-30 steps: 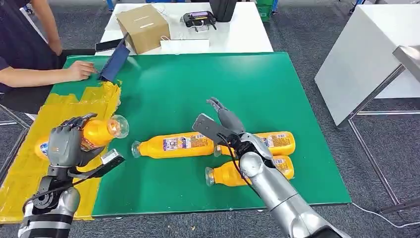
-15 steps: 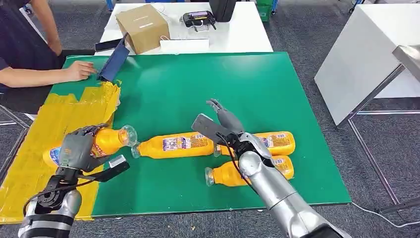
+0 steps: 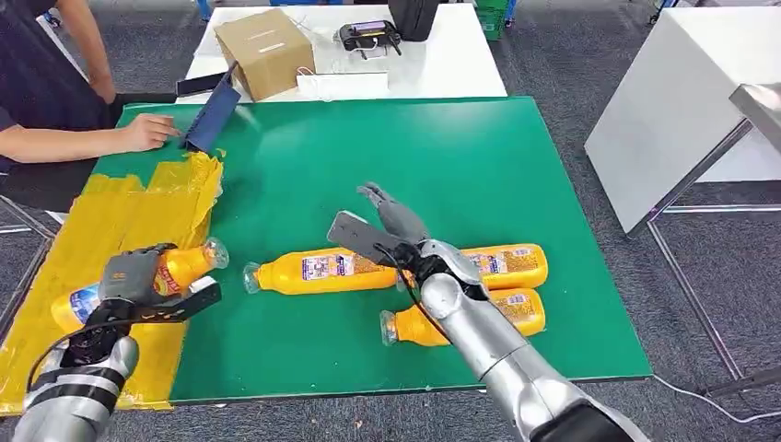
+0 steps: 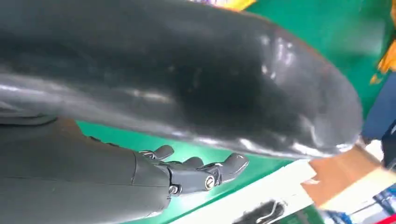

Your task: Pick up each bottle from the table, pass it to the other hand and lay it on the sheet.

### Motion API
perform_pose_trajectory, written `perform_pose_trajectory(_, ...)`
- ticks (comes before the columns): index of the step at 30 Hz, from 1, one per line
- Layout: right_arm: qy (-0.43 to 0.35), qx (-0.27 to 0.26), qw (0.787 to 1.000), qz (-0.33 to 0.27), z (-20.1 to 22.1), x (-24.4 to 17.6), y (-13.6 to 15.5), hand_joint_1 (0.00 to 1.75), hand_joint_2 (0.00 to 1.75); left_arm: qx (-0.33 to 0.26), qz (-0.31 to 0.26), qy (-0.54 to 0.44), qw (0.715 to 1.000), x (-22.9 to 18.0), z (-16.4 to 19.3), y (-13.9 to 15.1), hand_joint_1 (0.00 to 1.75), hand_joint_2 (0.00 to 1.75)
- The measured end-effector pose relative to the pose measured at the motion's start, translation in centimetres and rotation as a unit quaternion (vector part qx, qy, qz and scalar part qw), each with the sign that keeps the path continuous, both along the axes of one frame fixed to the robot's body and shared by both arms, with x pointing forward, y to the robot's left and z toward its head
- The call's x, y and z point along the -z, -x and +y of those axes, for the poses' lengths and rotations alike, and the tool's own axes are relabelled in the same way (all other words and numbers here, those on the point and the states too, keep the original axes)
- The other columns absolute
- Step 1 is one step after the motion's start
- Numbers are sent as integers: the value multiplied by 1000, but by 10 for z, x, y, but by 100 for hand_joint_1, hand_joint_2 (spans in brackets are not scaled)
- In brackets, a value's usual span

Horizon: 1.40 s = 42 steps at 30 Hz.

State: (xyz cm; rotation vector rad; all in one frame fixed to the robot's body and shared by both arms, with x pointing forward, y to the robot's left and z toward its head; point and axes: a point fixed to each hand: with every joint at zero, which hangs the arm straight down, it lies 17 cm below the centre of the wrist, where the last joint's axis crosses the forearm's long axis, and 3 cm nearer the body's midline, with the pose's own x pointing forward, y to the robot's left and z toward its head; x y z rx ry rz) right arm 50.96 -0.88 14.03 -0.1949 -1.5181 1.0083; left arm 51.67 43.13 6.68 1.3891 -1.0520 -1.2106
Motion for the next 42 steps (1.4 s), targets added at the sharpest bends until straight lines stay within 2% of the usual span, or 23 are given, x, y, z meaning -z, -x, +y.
perform_pose_trajectory(5,21,-29,999,0,23,4,7,0,175,-28,44,-5,999,19,26,-4,175,175)
perform_pose_trajectory(11,31,-42,999,4,34,8,12,0,175,-40,68,-4,997,29,36,-5,175,175)
perform_pose_trajectory(12,33,-44,998,5,36,9,12,0,175,-42,72,-3,997,29,37,-5,3,175)
perform_pose_trajectory(13,36,-48,998,6,38,11,14,0,175,-43,78,-2,996,31,38,-5,0,0)
perform_pose_trajectory(18,65,-86,994,15,54,23,25,0,175,-32,142,-8,989,49,43,-1,0,0)
perform_pose_trajectory(21,98,-102,990,27,58,39,30,0,175,5,172,30,985,58,33,0,0,0)
perform_pose_trajectory(29,148,-114,981,46,53,69,35,0,175,24,183,53,981,57,31,-1,0,0)
perform_pose_trajectory(32,183,-120,974,54,45,81,34,0,175,70,193,104,973,57,11,-2,0,0)
perform_pose_trajectory(37,241,-117,962,51,20,100,26,0,175,165,215,257,928,48,-38,5,0,0)
perform_pose_trajectory(42,277,-114,953,42,2,107,16,0,175,250,230,421,841,24,-81,30,0,0)
